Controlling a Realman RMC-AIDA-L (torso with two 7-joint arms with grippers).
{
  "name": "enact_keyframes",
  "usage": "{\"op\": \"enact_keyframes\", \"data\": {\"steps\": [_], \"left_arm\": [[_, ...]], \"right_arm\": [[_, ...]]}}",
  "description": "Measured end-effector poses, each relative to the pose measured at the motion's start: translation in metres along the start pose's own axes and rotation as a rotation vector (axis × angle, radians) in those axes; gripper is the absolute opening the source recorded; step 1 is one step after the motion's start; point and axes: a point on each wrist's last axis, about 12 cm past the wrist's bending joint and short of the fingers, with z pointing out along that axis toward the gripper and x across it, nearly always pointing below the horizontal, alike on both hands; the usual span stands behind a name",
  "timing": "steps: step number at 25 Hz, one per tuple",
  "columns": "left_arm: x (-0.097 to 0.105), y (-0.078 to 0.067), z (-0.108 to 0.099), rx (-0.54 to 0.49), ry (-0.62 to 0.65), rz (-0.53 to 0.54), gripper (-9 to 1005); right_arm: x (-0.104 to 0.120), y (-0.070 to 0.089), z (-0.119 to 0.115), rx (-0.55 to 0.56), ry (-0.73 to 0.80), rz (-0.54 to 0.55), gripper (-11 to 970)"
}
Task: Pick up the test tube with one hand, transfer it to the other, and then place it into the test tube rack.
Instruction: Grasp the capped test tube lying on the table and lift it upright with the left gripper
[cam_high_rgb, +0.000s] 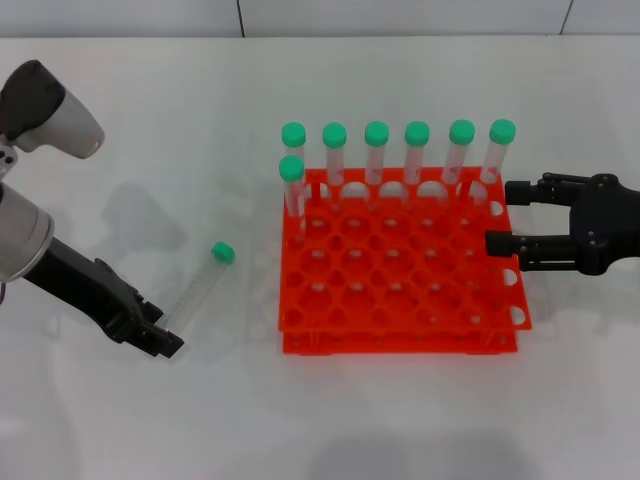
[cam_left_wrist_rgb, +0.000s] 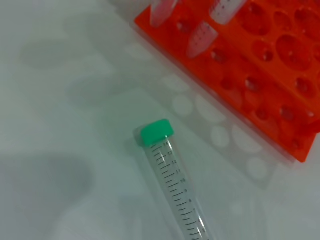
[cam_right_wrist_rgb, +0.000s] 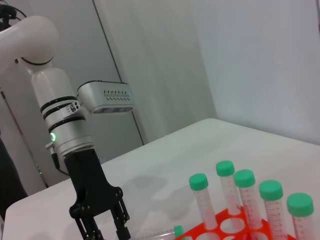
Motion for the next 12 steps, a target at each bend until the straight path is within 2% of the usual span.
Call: {"op": "enact_keyframes", "data": {"steps": [12], "left_arm": [[-0.0006, 0.0010, 0.0012, -0.011, -0.006, -0.001, 546]], "right_arm": [[-0.0003, -0.0001, -0.0001, 0.001, -0.002, -0.001, 812]]}}
